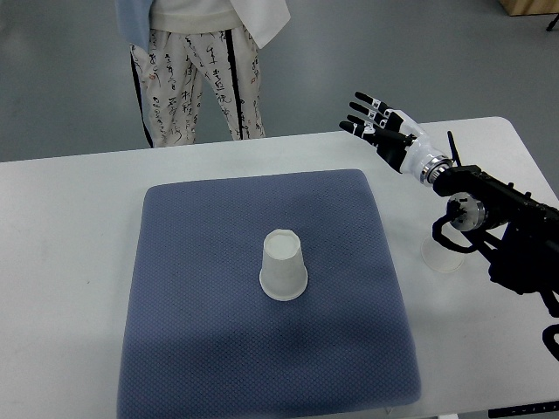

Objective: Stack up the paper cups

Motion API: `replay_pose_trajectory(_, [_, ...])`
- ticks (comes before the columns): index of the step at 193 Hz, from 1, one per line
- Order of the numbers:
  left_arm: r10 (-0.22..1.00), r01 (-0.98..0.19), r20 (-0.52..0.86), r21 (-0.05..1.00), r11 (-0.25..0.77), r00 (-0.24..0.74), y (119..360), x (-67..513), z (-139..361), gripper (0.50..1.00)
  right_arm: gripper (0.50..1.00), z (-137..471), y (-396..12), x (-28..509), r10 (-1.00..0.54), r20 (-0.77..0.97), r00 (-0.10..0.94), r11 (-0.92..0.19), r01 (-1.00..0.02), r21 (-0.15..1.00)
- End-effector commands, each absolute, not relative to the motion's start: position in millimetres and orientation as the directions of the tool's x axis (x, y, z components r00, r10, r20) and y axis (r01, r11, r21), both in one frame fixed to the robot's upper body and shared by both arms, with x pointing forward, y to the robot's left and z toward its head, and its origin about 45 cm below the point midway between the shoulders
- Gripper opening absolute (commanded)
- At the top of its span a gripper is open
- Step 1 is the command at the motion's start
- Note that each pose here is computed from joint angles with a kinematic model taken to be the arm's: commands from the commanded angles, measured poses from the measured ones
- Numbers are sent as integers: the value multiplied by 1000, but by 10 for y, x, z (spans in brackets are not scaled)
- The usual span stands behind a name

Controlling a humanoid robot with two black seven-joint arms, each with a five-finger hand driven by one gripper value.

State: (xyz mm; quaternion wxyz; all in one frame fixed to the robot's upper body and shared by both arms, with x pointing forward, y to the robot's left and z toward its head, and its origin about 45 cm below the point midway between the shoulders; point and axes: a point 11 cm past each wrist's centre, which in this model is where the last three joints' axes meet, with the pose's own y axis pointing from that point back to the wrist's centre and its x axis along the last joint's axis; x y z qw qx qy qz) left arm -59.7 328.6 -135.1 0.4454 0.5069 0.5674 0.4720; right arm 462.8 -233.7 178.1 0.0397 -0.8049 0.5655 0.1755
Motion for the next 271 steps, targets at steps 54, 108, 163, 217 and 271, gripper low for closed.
replay_pose_trajectory(54, [995,154,-30,987,43,-90,3276,-595,-1352,1000,926,1754,-2369,4618,-911,-270,312,-362,-919,158])
replay_pose_trajectory(108, [996,155,-25,987,39,-89,3292,-599,-1350,1000,926,2045,-2892,4726,-944,-216,250,-273,-958,86])
replay_pose_trajectory(163, [996,155,-25,987,39,-90,3292,-598,-1350,1000,926,2301,-3327,4658,-913,-203,353,-369,-928,45])
replay_pose_trajectory(217, [996,155,-27,987,40,-90,3287,-597,-1351,1000,926,2294,-3645,4459,-860,73,505,-485,-853,192])
replay_pose_trajectory(271, [996,155,-27,987,40,-89,3287,-598,-1351,1000,926,2613,-3793,4246,-602,409,686,-623,-724,296])
